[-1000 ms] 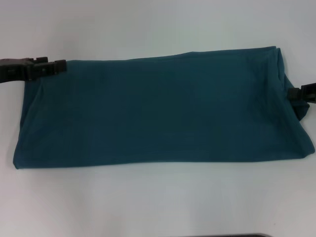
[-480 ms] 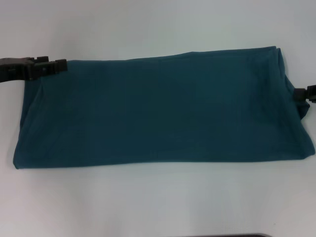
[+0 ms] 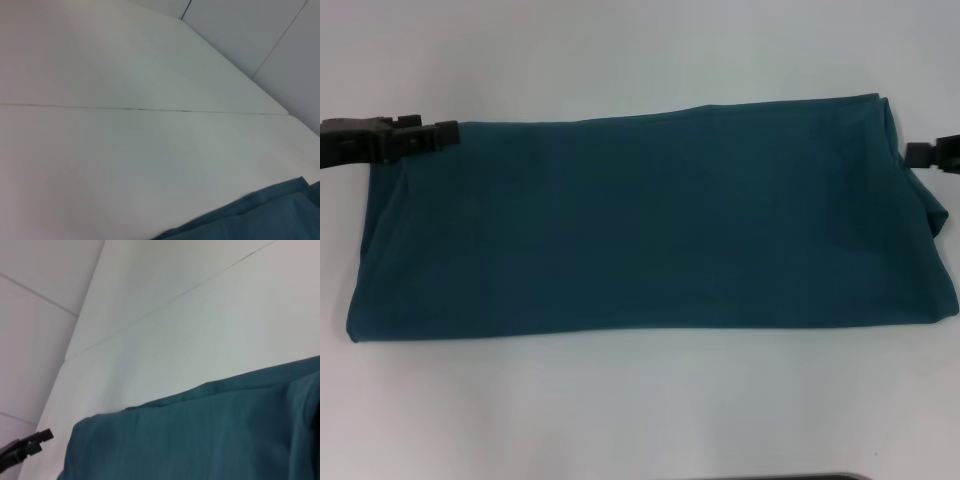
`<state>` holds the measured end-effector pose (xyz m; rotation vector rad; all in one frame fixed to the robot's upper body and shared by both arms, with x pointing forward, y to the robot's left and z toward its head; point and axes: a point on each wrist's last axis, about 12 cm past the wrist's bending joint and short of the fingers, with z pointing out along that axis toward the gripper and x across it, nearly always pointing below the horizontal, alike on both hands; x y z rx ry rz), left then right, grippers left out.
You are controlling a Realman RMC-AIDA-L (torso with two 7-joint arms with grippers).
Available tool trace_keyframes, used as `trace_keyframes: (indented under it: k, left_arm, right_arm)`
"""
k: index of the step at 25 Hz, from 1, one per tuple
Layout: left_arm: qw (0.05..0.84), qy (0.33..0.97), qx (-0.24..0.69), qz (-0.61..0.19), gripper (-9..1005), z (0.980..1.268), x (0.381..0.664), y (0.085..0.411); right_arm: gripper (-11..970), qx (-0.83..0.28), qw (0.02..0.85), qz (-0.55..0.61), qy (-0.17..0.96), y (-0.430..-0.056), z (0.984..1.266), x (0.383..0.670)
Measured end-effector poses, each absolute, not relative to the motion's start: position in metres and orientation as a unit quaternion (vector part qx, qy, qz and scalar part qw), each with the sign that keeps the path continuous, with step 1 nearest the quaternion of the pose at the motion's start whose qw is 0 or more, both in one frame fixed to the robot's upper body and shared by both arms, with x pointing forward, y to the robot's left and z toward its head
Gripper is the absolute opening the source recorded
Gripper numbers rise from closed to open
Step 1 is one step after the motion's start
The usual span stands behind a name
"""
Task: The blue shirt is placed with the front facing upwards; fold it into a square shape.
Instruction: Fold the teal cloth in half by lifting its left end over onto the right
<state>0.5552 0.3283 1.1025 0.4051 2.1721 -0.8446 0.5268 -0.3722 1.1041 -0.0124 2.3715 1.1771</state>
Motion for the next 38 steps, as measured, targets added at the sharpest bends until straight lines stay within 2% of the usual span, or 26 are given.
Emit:
trace_keyframes:
  k: [6, 15, 33, 38]
  left_arm:
    - [0.378, 0.849, 0.160, -0.331, 687, 1.103, 0.556, 0.327]
    - [0.379, 0.849, 0.160, -0.331, 688, 1.102, 0.555, 0.327]
    - [0.382, 0.848, 0.158, -0.332, 688, 1.101, 0.553, 0.329]
    - [0.382, 0.847, 0.158, -0.333, 688, 1.102, 0.553, 0.329]
  right_arm:
    - [19, -0.023, 0.209, 0.416, 0.885, -0.353, 1.094, 0.539]
    - [20, 0.019, 0.180, 0.361, 0.915, -0.368, 1.084, 0.536]
    - [21, 0.080, 0.207, 0.336, 0.915, -0.394, 1.074, 0.521]
    - [22, 0.095, 0.243, 0.349, 0.900, -0.401, 1.078, 0.519]
